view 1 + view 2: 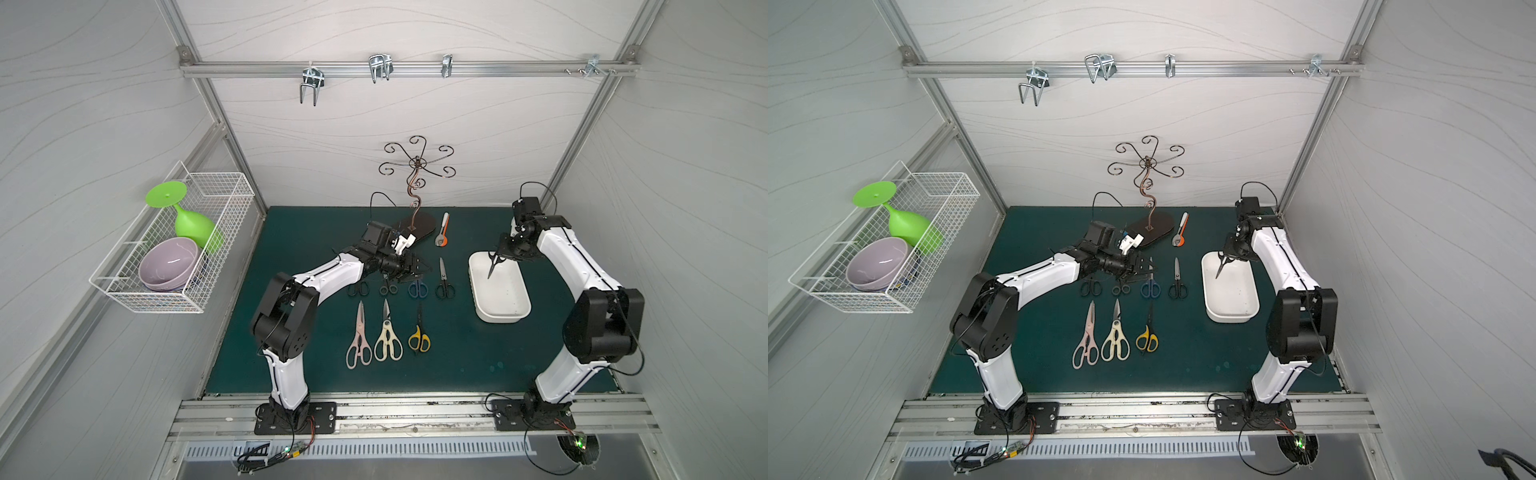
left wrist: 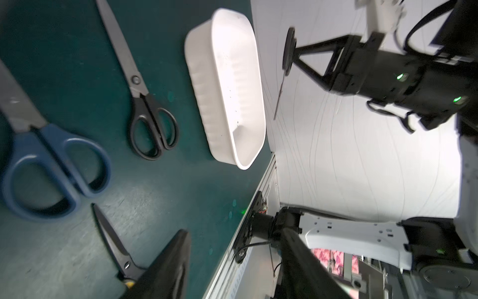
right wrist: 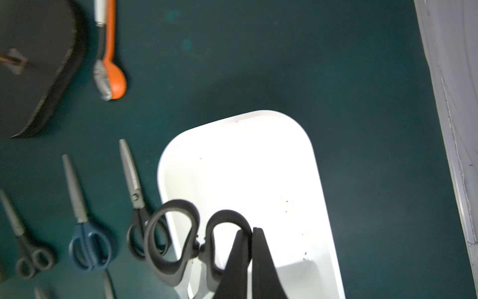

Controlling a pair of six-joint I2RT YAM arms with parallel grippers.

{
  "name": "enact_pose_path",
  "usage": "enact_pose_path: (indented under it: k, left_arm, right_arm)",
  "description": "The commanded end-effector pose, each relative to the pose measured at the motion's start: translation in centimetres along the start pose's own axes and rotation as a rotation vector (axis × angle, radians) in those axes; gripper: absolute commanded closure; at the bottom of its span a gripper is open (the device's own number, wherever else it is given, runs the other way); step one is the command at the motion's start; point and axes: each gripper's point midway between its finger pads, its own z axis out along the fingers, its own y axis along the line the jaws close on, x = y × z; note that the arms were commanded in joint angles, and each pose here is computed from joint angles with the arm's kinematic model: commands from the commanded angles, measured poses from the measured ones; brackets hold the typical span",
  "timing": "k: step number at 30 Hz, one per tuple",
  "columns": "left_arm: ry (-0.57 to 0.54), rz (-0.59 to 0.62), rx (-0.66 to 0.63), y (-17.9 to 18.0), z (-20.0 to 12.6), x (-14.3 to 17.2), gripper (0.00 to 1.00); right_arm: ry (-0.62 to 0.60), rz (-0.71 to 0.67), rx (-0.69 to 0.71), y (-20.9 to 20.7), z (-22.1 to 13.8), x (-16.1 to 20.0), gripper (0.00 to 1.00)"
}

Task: Take the scissors out of the storage box
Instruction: Pick up the scissors from the storage box.

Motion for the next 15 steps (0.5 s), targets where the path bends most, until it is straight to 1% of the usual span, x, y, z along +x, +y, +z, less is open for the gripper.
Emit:
enact_pose_path:
  k: [1,2,3,7,10,15]
  left_arm:
    - [-0.026,0.096,0.118,-3.3,0.9,-1.4,0.51]
    - [-0.027,0.105,0.126,-3.6,1.1,-1.4,0.56]
    - [-0.028,0.114,0.131,-3.9,1.3,-1.4,0.56]
    - [-0.030,0.146,0.144,-4.9,1.6,-1.0,0.56]
    - [-0.009,0.163,0.153,-5.4,2.0,-0.1,0.54]
    - [-0.001,0.155,0.141,-4.8,2.5,0.8,0.52]
  right_arm:
    - [0.040,-0.043,-0.079,3.8,-2.0,2.3,1.00]
    - [0.041,-0.052,-0.111,5.0,-2.4,2.7,1.00]
    - [0.043,-0.054,-0.145,6.3,-2.8,3.1,1.00]
    - [0.040,-0.102,-0.201,10.1,-3.7,4.4,1.00]
    - [0.052,-0.126,-0.232,12.1,-3.8,5.1,1.00]
    - [0.058,-0.131,-0.268,13.6,-4.1,5.2,1.00]
